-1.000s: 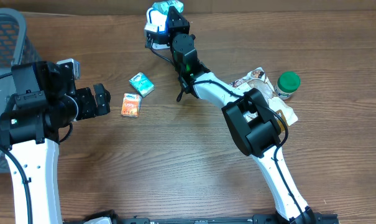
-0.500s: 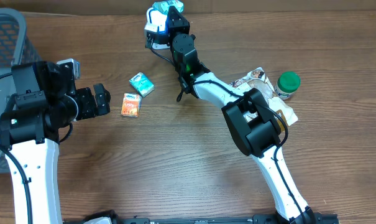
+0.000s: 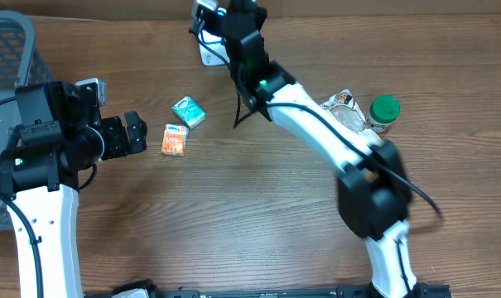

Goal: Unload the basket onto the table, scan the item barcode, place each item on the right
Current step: 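Hold the packet at the scanner, then carry it right, then lower the teal packet beside the jar and open the gripper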

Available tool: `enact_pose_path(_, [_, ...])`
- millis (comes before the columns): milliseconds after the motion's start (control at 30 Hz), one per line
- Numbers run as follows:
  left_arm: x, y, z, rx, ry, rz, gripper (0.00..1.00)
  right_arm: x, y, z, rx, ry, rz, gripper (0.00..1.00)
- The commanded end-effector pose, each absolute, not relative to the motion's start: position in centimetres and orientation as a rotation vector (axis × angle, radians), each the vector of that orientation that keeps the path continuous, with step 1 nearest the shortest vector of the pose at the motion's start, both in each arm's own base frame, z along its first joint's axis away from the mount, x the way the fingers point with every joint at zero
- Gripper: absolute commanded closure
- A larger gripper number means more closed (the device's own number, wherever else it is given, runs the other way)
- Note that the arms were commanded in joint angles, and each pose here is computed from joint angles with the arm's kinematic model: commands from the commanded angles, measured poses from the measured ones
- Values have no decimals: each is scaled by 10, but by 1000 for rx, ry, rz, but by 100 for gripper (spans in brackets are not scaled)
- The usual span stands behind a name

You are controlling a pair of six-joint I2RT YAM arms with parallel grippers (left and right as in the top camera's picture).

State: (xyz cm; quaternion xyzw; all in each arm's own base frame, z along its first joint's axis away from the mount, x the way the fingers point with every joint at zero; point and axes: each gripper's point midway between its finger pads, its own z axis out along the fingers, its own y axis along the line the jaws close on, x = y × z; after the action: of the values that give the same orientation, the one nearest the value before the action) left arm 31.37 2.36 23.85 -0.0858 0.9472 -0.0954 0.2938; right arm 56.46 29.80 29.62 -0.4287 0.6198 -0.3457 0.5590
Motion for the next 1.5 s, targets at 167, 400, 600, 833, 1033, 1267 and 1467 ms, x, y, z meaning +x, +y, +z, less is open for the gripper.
enact_pose_path(167, [316,26,243,-222,2508,-238,1,451,257,418,-502,1742,-89,96])
enact_pose_path(400, [316,26,243,-222,2508,-238,0,372,173,392,-218,2145,195,96])
enact_pose_path(600, [316,26,243,-222,2508,-238,0,349,88,336,248,2442,171,91])
enact_pose_path(833, [316,26,243,-222,2508,-238,0,354,42,267,549,2573,235,96])
enact_pose_path(1033, [316,26,243,-222,2508,-238,1,357,10,192,785,2598,197,96])
enact_pose_path(1267, [316,26,243,-222,2508,-238,0,350,-3,126,855,2614,176,83])
enact_pose_path(1467, [316,26,243,-222,2508,-238,0,340,-6,111,868,2641,136,64])
